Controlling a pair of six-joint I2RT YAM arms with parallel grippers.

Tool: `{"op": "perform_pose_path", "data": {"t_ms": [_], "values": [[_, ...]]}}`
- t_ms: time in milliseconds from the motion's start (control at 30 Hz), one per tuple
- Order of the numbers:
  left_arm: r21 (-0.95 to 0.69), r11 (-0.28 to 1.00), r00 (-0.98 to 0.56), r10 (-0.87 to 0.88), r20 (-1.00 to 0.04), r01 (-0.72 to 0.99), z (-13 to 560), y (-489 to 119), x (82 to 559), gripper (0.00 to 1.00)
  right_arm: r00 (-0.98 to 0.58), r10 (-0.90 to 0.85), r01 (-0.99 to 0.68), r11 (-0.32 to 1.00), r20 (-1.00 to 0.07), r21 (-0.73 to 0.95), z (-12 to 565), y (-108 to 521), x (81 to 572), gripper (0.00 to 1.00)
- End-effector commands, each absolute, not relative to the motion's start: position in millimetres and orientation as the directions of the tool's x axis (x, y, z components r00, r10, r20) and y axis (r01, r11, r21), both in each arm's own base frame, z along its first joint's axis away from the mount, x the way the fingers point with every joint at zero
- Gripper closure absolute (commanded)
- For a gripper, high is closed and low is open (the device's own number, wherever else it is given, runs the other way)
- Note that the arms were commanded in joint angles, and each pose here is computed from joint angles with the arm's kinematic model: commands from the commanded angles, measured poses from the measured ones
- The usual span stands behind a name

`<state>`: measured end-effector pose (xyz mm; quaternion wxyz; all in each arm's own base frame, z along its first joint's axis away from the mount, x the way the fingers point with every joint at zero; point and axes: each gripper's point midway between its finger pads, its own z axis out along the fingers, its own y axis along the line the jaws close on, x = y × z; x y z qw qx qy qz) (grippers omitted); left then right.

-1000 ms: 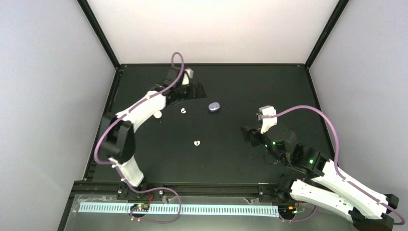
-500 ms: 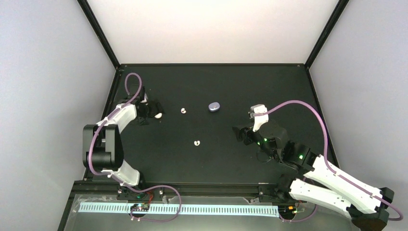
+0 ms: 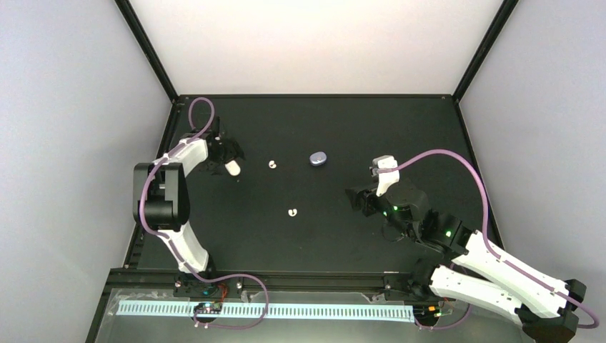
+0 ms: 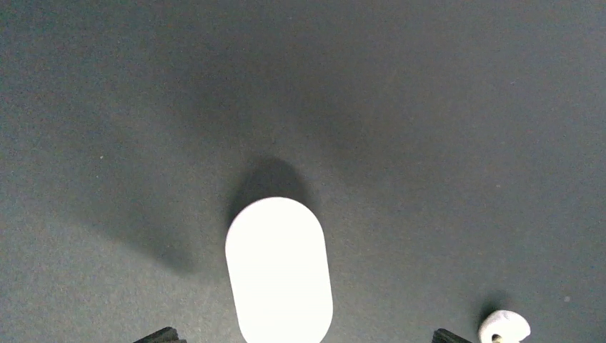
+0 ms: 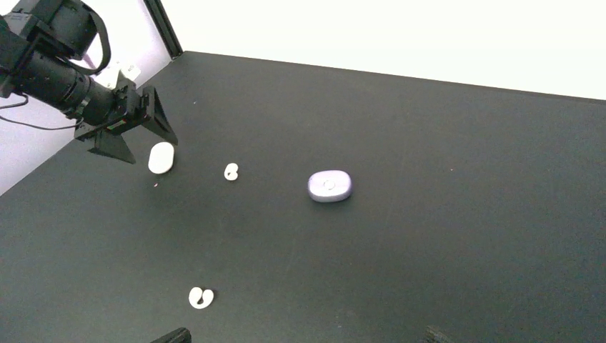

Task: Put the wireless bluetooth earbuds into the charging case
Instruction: Pick up the charging case at the center of the board.

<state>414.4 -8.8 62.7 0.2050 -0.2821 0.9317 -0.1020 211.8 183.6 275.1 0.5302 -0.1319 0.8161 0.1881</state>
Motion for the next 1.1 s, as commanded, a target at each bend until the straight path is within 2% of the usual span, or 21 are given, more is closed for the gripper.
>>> {"op": "perform_pose_path", "data": {"t_ms": [0, 433, 700, 867, 1067], "values": [[-0.24, 0.821, -0.759, -0.571, -0.312, -0.519, 54.6, 0.3, 416.9, 0.11, -0.386, 0.007, -0.392, 0.904, -0.923, 0.171, 283.4, 177.5, 213.9, 0.16], [-0.172, 0.846, -0.792, -0.532, -0.297, -0.504, 36.3, 3.5, 429.3, 0.44, -0.374, -0.005, -0.39, 0.908, -0.928, 0.152, 285.5, 174.3, 213.8, 0.16], [-0.142, 0.868, -0.82, -0.496, -0.285, -0.476, 27.0, 2.6, 428.9, 0.53, -0.372, -0.006, -0.388, 0.91, -0.928, 0.149, 284.7, 172.5, 213.3, 0.16], [-0.146, 0.871, -0.824, -0.492, -0.282, -0.47, 27.1, 0.4, 425.4, 0.67, -0.373, -0.006, -0.389, 0.909, -0.928, 0.151, 284.1, 173.2, 213.2, 0.16], [-0.179, 0.88, -0.816, -0.475, -0.329, -0.44, 54.0, -13.2, 412.4, 0.69, -0.373, -0.004, -0.389, 0.908, -0.928, 0.152, 283.9, 173.5, 213.6, 0.16]]}}
